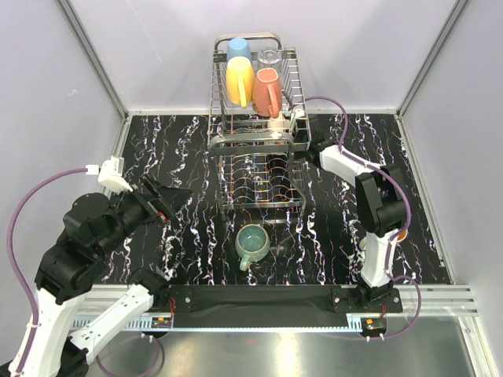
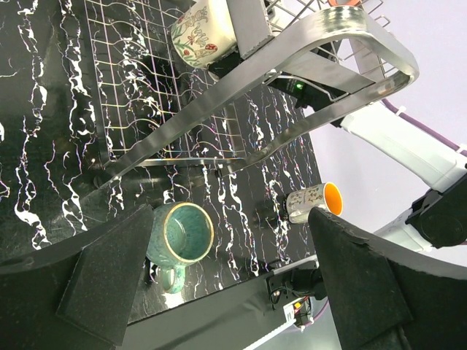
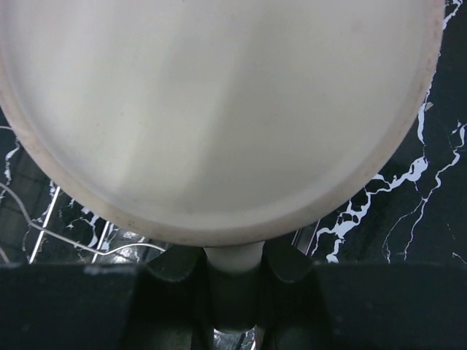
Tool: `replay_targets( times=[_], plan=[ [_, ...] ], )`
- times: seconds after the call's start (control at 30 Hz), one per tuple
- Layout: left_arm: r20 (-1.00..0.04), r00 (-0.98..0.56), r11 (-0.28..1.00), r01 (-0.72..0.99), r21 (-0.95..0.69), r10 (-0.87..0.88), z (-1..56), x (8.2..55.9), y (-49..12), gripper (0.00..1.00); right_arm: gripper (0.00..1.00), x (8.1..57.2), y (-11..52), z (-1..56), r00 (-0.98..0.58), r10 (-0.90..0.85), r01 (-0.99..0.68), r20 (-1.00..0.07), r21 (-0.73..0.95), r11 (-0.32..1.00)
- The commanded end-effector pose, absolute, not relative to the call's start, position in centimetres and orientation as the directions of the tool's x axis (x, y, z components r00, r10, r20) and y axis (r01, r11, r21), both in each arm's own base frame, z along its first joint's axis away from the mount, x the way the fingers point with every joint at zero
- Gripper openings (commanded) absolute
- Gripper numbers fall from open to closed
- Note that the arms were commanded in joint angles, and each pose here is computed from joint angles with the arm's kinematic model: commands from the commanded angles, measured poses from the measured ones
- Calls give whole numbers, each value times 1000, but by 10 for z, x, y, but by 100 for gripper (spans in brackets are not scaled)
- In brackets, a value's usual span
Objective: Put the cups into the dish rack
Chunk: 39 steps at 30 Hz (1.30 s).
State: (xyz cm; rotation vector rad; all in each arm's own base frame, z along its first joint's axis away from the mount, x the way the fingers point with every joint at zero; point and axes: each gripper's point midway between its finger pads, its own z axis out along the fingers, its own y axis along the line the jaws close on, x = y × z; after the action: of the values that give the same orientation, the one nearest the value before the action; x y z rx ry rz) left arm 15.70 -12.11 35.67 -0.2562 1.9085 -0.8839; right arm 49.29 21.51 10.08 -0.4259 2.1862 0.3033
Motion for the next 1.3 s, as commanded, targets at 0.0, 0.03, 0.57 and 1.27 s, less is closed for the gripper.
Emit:
replay_targets(
  times=[0.0, 0.03, 0.57, 1.27],
  plan=[
    [-703, -470, 714, 194, -672, -534, 363, 164, -120, 94, 4, 529, 227, 165, -363, -146, -402, -920, 13, 916],
    [-702, -474, 713, 196, -673, -532, 363, 164, -121, 94, 5, 530, 228, 164, -364, -147, -405, -920, 15, 914],
    [-691, -497, 716, 182, -674, -525, 351, 154, -118, 92, 70, 512, 228, 180, -368, -95, -413, -925, 71, 908],
    [-579, -699, 671, 191, -717, -420, 298, 130, -147, 61, 84, 465, 145, 179, -447, 121, -197, -886, 229, 953]
  ],
)
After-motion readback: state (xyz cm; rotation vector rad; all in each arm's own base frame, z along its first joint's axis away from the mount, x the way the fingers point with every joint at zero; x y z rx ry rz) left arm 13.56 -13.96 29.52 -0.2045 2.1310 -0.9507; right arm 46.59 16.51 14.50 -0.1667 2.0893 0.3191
